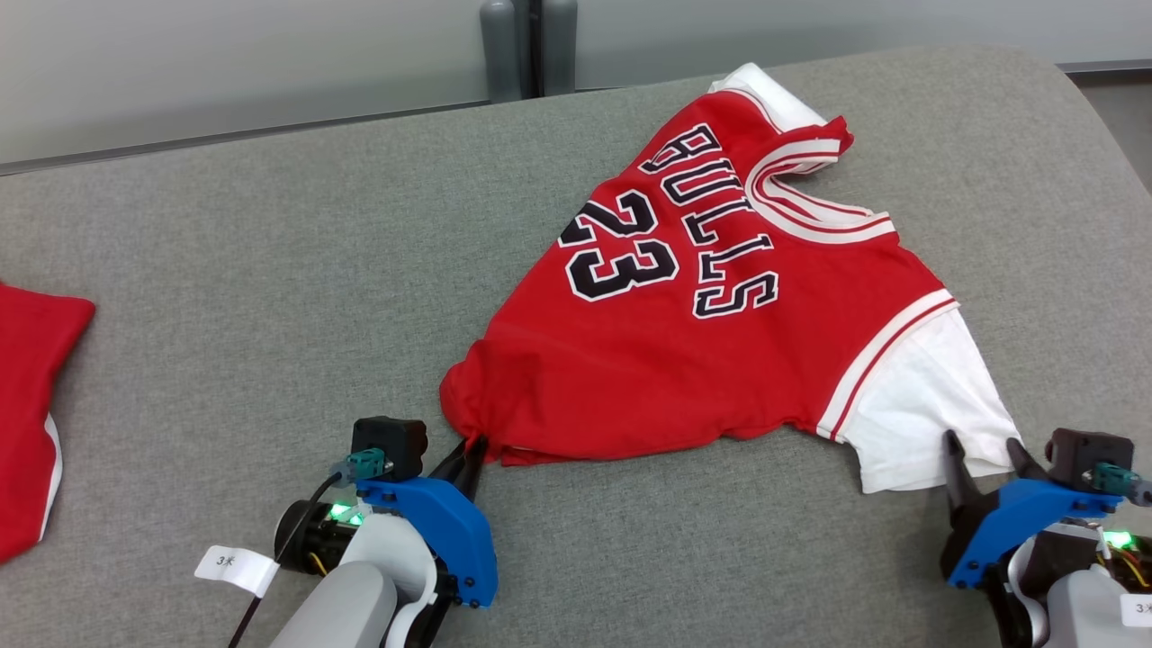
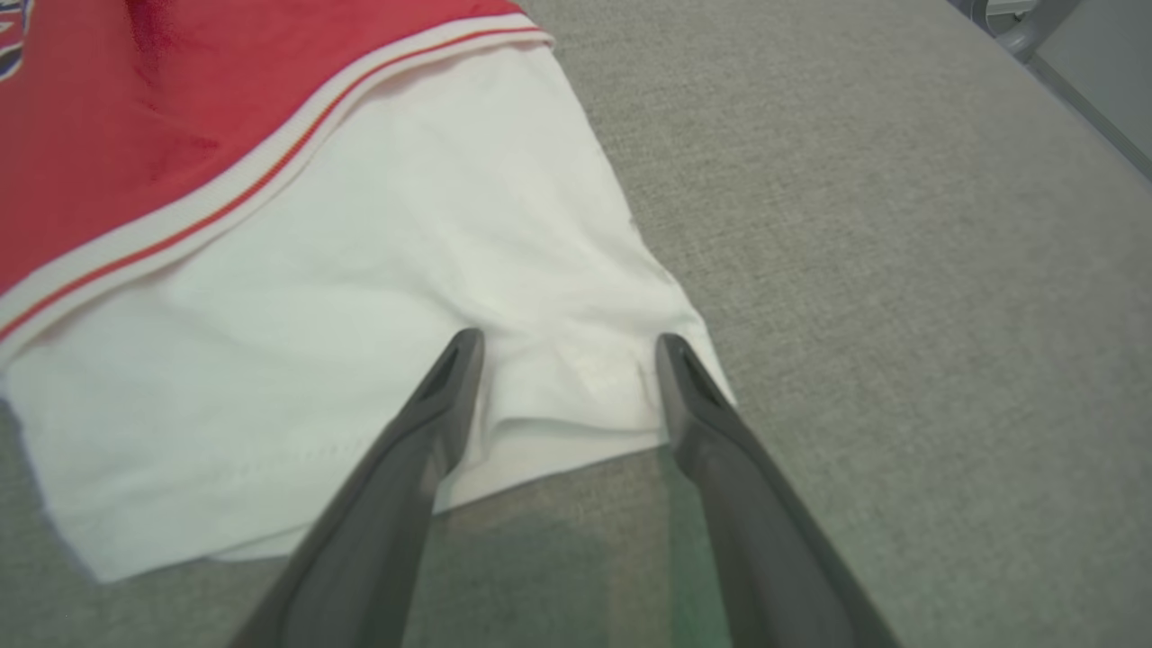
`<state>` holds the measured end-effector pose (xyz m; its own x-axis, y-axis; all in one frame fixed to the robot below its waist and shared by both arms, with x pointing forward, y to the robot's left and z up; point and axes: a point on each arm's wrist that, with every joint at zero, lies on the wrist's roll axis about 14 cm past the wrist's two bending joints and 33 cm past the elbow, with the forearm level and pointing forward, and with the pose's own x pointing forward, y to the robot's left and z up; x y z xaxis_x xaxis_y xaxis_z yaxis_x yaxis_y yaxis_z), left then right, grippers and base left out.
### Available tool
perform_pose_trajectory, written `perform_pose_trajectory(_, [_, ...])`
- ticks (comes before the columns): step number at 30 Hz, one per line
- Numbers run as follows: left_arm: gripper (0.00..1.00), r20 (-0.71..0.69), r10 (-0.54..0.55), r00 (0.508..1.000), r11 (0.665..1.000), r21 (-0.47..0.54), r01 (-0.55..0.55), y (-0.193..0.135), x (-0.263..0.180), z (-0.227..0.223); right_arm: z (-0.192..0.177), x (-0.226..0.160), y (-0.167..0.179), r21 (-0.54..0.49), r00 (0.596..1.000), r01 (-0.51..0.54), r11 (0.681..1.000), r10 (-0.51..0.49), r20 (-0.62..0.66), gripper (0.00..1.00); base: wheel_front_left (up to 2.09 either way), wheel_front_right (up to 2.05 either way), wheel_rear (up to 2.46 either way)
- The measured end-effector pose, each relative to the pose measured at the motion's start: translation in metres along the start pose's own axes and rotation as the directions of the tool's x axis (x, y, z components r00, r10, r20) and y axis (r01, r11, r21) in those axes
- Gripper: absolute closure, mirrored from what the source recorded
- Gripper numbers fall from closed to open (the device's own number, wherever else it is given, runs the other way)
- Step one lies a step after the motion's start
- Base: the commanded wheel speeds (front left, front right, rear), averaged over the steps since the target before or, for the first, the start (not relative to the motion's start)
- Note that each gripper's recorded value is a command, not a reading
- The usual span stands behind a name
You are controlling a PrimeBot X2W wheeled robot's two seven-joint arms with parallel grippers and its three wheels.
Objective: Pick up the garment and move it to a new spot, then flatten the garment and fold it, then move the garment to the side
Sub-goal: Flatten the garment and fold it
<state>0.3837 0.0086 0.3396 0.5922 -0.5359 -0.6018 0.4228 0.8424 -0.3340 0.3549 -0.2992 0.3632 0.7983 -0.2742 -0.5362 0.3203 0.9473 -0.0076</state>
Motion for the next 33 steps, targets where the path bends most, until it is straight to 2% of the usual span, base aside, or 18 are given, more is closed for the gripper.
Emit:
perform_pose_trajectory(7, [1.0,-0.001,0.01,1.0,1.0,-0.009,-0.01,0.001,-0.006,-0.003,0.005,0.004,-0.024,0.025,0.996,0.079,0.997,-0.08,0.027,0.0,0.0,0.0,0.0])
perform_pose_trajectory(11, [1.0,0.0,0.014,1.0,1.0,-0.018,-0.014,0.002,-0.01,-0.004,-0.001,0.006,-0.02,0.036,0.997,0.072,0.997,-0.073,0.009,0.0,0.0,0.0,0.0])
perform_pose_trajectory(12, [1.0,0.001,0.015,1.0,1.0,-0.017,-0.015,0.003,-0.01,-0.004,-0.003,0.007,-0.018,0.039,0.998,0.068,0.997,-0.068,0.002,0.28,0.0,0.0,0.0])
perform_pose_trajectory(13, [1.0,0.002,0.016,1.0,1.0,-0.018,-0.016,0.003,-0.011,-0.004,-0.006,0.007,-0.016,0.032,0.998,0.059,0.998,-0.059,-0.007,1.0,0.0,0.0,0.0])
perform_pose_trajectory(18, [1.0,0.039,0.022,0.999,0.999,-0.03,-0.021,0.003,-0.015,-0.001,0.0,0.01,0.0,0.041,1.0,0.013,0.999,-0.014,0.019,1.0,0.0,0.0,0.0])
perform_pose_trajectory(21, [1.0,0.126,0.027,0.992,0.994,-0.111,-0.013,0.001,-0.021,0.012,0.022,0.01,0.011,0.078,0.993,-0.024,0.997,0.016,0.113,1.0,0.0,0.0,0.0])
perform_pose_trajectory(23, [1.0,0.229,0.026,0.973,0.982,-0.188,0.018,-0.001,-0.027,0.035,0.053,0.009,0.022,0.09,0.976,-0.064,0.994,0.044,0.215,1.0,0.0,0.0,0.0])
perform_pose_trajectory(27, [1.0,0.446,-0.01,0.895,0.959,-0.25,0.135,-0.015,-0.049,0.096,0.119,-0.008,0.04,0.098,0.906,-0.151,0.984,0.098,0.411,1.0,0.0,0.0,0.0])
perform_pose_trajectory(33, [1.0,0.65,-0.056,0.758,0.952,-0.194,0.236,-0.024,-0.102,0.169,0.213,-0.063,0.06,0.042,0.752,-0.253,0.967,0.169,0.637,1.0,0.0,0.0,0.0])
